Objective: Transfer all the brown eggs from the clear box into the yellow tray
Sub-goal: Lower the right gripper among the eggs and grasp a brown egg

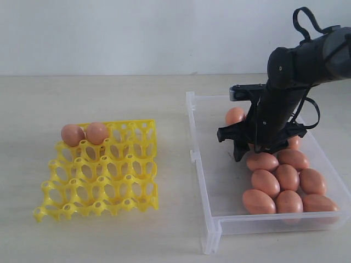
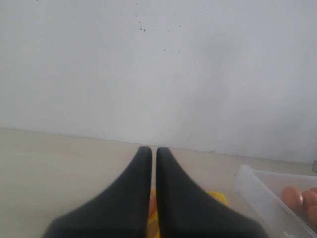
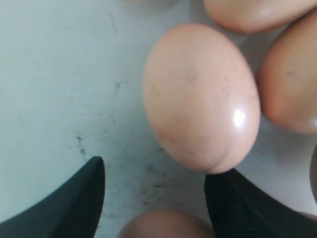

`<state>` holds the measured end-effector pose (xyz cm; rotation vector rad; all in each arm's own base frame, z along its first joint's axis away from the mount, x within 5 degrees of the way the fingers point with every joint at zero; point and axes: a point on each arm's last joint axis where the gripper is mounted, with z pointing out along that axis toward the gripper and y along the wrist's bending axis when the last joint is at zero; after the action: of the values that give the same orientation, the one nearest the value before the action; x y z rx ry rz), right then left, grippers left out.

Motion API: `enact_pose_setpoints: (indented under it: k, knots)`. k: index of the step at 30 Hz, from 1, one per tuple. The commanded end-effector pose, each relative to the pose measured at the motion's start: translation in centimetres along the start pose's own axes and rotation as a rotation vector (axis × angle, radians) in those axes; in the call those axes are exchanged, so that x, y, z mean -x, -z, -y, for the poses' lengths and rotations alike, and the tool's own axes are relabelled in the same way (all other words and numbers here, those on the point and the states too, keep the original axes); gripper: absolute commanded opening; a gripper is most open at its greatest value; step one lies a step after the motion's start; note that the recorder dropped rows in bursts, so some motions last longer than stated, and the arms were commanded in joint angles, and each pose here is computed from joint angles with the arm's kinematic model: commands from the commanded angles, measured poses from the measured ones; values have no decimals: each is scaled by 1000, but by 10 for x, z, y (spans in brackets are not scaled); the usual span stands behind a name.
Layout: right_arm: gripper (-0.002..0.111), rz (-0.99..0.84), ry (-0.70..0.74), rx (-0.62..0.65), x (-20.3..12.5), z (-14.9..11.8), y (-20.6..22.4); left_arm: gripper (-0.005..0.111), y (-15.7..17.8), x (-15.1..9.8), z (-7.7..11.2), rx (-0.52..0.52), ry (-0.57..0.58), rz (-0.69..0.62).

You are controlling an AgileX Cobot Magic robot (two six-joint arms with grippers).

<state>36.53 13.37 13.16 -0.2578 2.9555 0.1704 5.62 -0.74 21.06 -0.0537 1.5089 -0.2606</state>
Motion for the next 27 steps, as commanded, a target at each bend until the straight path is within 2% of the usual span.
enact_pose_setpoints:
  k: [1,11,19,27]
  knots:
    - [54,-9,-8,9,0,1,0,4,0,3,0,-4,17,20]
    - [54,-7,-11,11,-1,1,-1,4,0,3,0,-4,17,20]
    - [54,-67,-12,3,-5,4,-31,4,0,3,0,-4,17,20]
    - [54,-92,14,1,-7,5,-35,4,0,3,0,-4,17,20]
